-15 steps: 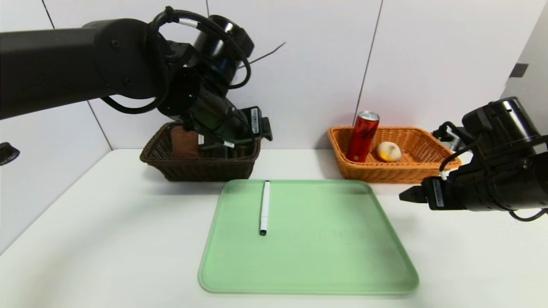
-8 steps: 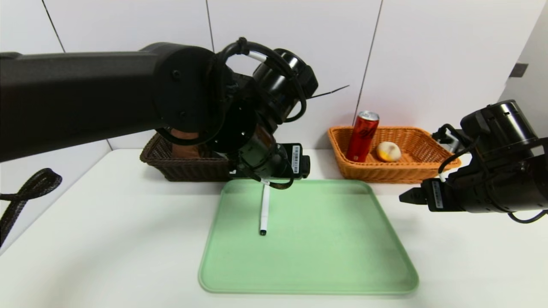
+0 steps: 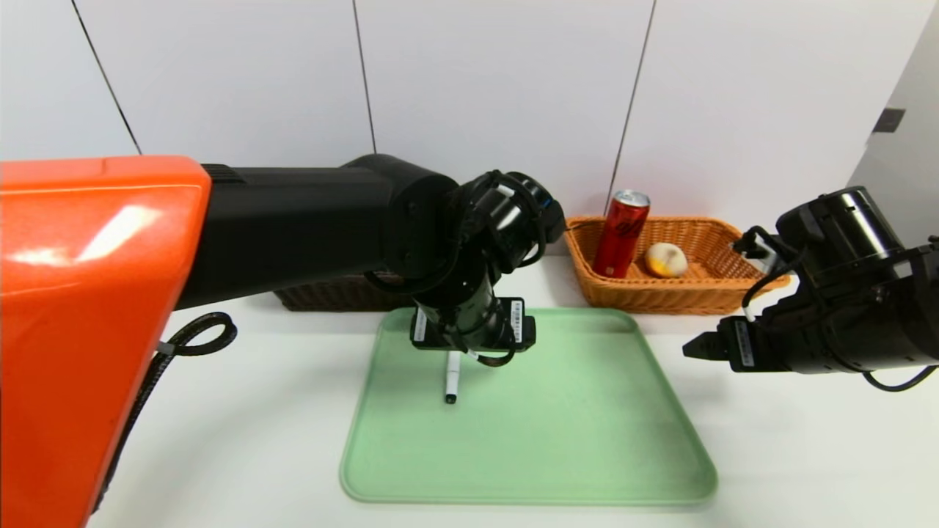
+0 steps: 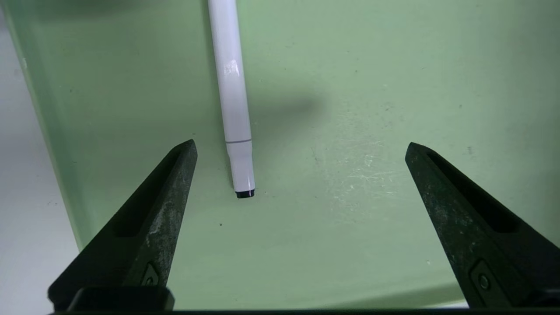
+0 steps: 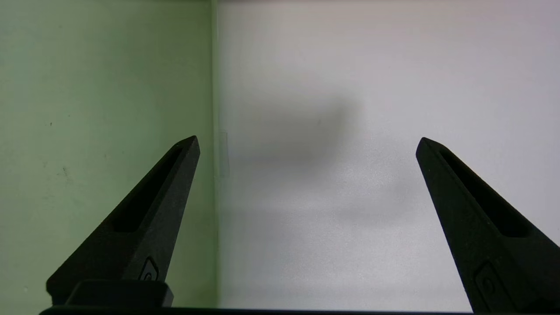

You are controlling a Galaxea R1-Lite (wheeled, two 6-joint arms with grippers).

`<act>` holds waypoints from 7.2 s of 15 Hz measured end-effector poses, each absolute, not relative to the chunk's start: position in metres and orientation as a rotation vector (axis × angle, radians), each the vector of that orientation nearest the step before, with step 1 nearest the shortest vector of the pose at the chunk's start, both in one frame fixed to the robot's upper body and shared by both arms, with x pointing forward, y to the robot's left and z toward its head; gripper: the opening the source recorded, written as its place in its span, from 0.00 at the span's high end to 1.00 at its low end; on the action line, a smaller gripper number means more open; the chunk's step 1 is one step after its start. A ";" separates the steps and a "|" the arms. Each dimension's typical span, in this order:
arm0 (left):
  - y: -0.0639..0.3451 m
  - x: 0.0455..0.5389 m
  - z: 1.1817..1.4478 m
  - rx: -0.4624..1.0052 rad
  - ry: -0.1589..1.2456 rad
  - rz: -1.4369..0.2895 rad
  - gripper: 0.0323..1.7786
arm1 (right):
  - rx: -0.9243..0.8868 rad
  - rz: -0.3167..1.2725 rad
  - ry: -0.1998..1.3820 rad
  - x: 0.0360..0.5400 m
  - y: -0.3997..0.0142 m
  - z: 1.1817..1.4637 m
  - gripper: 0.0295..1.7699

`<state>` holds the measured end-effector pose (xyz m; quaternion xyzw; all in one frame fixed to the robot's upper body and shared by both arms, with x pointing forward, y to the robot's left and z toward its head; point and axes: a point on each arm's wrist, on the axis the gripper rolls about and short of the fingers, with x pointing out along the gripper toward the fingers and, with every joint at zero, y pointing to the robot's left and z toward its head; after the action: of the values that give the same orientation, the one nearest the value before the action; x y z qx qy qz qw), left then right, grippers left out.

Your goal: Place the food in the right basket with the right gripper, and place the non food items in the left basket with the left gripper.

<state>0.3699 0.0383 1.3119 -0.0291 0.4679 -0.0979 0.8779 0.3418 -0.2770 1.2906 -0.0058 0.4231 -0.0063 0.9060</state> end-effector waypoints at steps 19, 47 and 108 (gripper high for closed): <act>0.049 0.413 1.260 0.007 1.053 -0.101 0.05 | -0.047 -0.002 0.877 0.355 -0.274 1.285 0.03; 0.068 0.363 1.379 -0.262 0.906 -0.546 0.92 | -0.052 0.008 0.858 0.341 -0.272 1.290 0.03; 0.337 0.101 1.341 -0.025 0.184 0.145 0.06 | -0.048 -0.152 0.147 0.215 -0.327 1.346 0.03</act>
<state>0.1006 0.3373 1.3415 -0.0124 0.0916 0.0722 0.9931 0.2154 -0.3265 1.3455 -0.0240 0.0735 -0.0758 0.9941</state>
